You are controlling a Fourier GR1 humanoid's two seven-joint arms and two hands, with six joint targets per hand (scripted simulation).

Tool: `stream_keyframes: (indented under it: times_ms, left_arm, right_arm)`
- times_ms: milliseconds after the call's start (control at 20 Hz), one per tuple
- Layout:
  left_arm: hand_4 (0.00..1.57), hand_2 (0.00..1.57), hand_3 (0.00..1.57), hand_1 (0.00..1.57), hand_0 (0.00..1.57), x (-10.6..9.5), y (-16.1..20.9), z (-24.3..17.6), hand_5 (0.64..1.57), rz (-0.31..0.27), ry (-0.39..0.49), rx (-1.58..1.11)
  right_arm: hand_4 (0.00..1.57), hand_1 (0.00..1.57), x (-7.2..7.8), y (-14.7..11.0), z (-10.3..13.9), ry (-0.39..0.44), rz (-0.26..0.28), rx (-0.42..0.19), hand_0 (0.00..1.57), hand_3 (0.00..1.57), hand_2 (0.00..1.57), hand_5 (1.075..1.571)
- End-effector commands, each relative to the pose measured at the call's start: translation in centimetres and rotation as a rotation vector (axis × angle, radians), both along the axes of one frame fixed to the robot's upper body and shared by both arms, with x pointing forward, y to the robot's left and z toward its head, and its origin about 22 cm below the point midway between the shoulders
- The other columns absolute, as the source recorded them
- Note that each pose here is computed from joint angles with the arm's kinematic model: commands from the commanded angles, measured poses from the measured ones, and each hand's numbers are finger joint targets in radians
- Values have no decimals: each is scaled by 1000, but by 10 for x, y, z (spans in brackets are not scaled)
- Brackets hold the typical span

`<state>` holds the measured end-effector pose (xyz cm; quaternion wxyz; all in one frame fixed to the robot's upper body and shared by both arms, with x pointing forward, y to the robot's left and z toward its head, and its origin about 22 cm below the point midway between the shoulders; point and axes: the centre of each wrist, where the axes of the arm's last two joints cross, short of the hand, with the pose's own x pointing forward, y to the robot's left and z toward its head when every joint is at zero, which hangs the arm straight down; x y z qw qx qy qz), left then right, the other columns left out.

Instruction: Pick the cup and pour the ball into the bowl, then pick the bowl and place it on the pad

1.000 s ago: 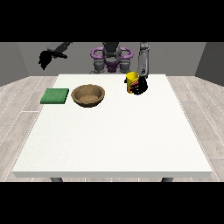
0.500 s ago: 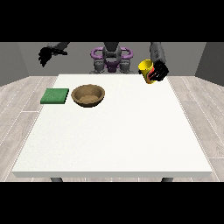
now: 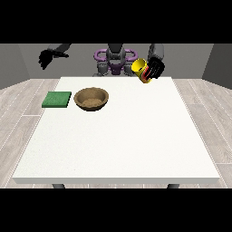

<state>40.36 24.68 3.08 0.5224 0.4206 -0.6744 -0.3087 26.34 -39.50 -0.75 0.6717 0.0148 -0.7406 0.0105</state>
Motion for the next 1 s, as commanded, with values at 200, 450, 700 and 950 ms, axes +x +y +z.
stream_keyframes:
  times_ms: [200, 450, 700, 950]
  left_arm:
    - [1571, 1571, 1571, 1537, 1537, 12, -66, 14, 1165, 17, -30, 311]
    - [1485, 1571, 1571, 1538, 1538, 17, -101, 27, 1334, -39, -63, 601]
    - [1571, 1571, 1571, 1477, 1477, 3, -157, 15, 1098, -168, -72, 860]
    - [1556, 1571, 1571, 1533, 1533, -5, -180, 6, 1164, -201, -124, 1193]
  right_arm:
    - [0, 0, -1, -22, 4, 36, 20, 21, 0, 0, 0, 1570]
    - [0, 0, -7, -23, -7, 48, 24, 3, 0, 0, 0, 1571]
    - [0, 0, 3, -15, -6, 48, 34, -1, 0, 0, 0, 1571]
    - [0, 0, 10, 0, -15, 22, 28, 41, 0, 0, 0, 1570]
